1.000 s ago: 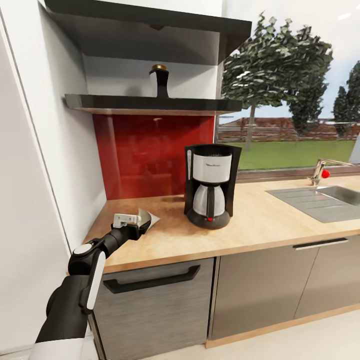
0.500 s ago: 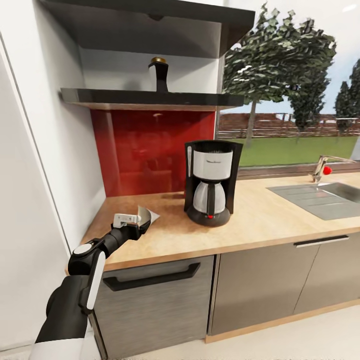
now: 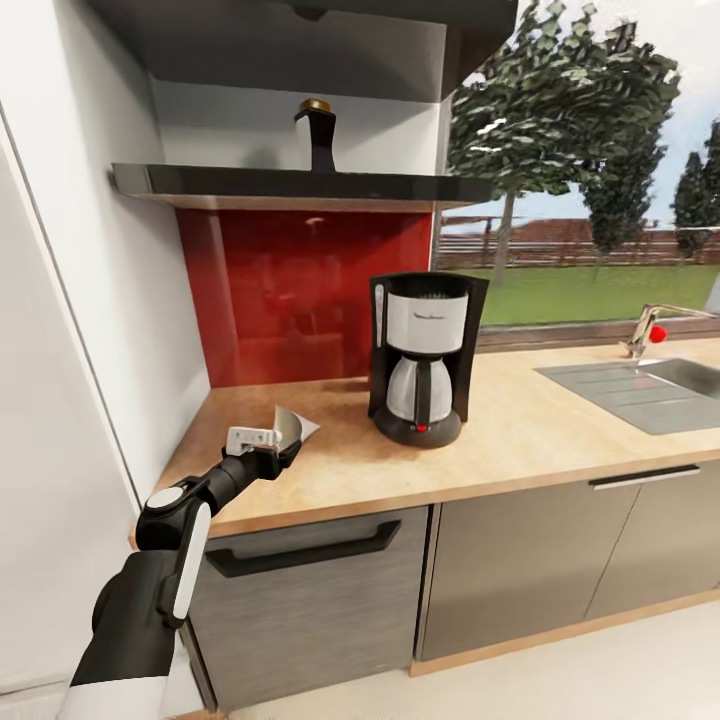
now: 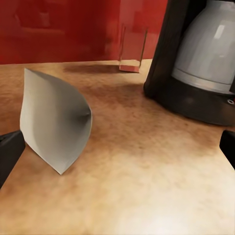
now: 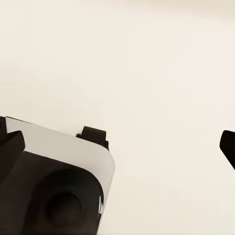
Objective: Set up a coffee station on the kitchen countertop: keep the coffee maker on the countertop, move the bottle of coffee from the kitchen shelf to the counter next to the coffee maker, place a paper coffee filter on top of the coffee maker, put the saucer next to the coffee maker with the coffee cup on the saucer, and place the electric kettle next to the coffee maker.
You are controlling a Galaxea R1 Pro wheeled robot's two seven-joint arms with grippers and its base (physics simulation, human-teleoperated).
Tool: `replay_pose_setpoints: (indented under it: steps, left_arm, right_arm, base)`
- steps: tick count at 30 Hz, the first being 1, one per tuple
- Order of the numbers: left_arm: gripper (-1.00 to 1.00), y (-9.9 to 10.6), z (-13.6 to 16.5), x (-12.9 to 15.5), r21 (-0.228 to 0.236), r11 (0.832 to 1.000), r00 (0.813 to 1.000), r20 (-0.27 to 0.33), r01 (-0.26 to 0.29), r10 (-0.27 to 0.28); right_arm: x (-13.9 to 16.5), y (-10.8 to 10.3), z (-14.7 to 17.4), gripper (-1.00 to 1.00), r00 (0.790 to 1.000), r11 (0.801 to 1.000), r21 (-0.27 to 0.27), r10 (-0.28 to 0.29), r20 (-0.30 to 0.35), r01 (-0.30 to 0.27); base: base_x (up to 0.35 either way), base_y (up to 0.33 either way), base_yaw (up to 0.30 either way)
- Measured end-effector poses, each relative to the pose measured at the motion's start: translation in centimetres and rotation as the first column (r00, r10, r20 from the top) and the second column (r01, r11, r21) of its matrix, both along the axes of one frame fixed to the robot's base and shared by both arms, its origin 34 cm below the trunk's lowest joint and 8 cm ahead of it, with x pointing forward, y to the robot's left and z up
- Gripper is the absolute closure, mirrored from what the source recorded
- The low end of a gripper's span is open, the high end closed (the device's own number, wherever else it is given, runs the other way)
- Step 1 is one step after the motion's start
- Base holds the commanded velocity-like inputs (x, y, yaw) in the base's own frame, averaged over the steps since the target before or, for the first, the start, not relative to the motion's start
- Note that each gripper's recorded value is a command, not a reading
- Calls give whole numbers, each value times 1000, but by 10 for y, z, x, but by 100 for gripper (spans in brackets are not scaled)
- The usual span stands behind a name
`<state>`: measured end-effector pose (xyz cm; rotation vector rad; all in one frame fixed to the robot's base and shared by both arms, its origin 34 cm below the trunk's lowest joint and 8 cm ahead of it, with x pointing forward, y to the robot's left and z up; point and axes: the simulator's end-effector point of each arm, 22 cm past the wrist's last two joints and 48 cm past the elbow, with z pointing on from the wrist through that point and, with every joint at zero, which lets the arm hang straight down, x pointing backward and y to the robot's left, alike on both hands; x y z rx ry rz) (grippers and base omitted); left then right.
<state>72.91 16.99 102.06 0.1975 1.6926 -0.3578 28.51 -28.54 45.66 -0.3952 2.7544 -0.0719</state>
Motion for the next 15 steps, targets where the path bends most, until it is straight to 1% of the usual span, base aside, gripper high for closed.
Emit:
replay_pose_setpoints:
  steps: [15]
  left_arm:
    - [-100, 0, -14, 4, 0, 1000, 1000, -24, -1, 1]
  right_arm:
    - [-8, 0, -3, -100, 1000, 1000, 0, 0, -23, 0]
  base:
    - [0, 0, 0]
